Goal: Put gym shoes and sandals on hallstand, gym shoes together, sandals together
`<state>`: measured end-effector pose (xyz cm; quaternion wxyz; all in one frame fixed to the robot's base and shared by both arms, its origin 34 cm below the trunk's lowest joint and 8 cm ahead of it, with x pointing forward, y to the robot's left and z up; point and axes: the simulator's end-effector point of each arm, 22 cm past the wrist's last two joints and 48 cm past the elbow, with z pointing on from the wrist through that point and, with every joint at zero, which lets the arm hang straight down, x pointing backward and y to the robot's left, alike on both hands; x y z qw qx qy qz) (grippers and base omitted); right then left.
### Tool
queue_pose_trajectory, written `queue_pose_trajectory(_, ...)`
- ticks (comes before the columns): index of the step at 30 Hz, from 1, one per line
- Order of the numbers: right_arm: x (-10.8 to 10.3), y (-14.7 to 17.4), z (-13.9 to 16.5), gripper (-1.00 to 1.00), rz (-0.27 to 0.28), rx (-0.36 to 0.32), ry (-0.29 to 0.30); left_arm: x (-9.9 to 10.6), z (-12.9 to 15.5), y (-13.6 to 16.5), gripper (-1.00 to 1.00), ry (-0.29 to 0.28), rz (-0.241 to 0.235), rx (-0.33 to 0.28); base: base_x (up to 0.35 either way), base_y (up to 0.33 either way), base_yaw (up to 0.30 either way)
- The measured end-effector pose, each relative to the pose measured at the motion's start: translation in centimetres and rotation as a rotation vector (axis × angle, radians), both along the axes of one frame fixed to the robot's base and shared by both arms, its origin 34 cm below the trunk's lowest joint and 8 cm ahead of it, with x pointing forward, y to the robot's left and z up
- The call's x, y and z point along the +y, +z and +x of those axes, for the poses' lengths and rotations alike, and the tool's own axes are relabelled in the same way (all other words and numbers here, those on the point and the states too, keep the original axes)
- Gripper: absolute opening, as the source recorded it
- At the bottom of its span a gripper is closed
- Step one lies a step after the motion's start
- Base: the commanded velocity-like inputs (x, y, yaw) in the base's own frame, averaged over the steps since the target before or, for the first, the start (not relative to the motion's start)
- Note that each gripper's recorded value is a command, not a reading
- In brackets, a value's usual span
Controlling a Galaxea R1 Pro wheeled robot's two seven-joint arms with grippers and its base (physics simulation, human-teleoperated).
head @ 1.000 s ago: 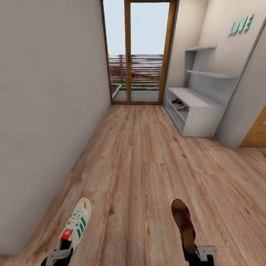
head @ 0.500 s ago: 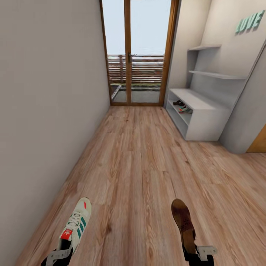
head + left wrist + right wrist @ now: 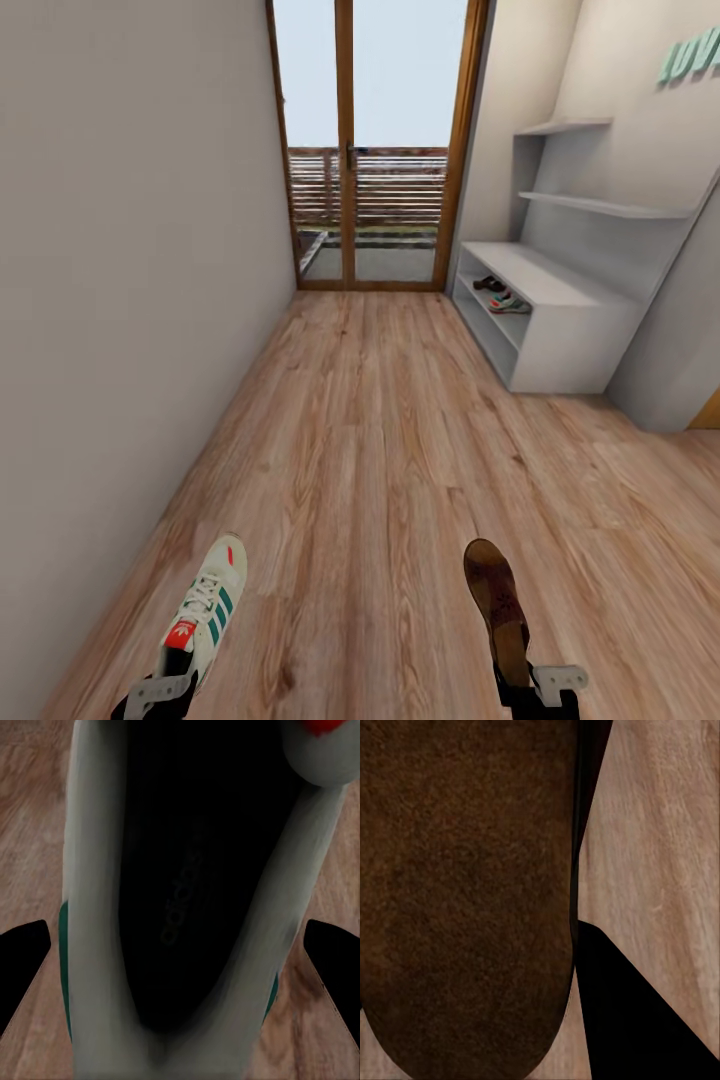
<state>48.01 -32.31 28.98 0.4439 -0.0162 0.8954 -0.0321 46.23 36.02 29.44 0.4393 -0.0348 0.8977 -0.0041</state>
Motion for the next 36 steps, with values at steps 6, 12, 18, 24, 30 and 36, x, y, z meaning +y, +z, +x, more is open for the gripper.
queue_pose_trajectory(6,-0.02,0.00,0.00,-1.00,0.000,0.000,0.000,0.00,0.00,0.00,-1.00,0.000,0.000,0.000,0.340,0.000,0.000)
queue_pose_trajectory(12,-0.01,0.02,0.03,-1.00,0.000,-0.001,0.000,0.00,0.00,0.00,-1.00,0.000,0.000,0.000,0.340,0.000,0.000)
queue_pose_trajectory(18,-0.02,0.01,0.02,-1.00,0.000,0.000,0.000,0.00,0.00,0.00,-1.00,0.000,0.000,0.000,0.340,0.000,0.000)
queue_pose_trajectory(24,-0.02,0.00,0.00,-1.00,0.000,0.000,0.000,0.00,-0.01,0.00,-1.00,0.000,0.000,0.000,0.340,0.000,0.000)
queue_pose_trajectory(30,-0.02,0.00,0.00,-1.00,0.000,0.000,0.000,-0.02,-0.05,-0.04,-1.00,0.000,-0.001,0.001,0.340,0.000,0.000)
queue_pose_trajectory(36,-0.01,0.00,0.00,-1.00,0.000,0.000,0.001,-0.02,-0.06,-0.04,-1.00,0.000,0.000,0.002,0.340,0.000,0.000)
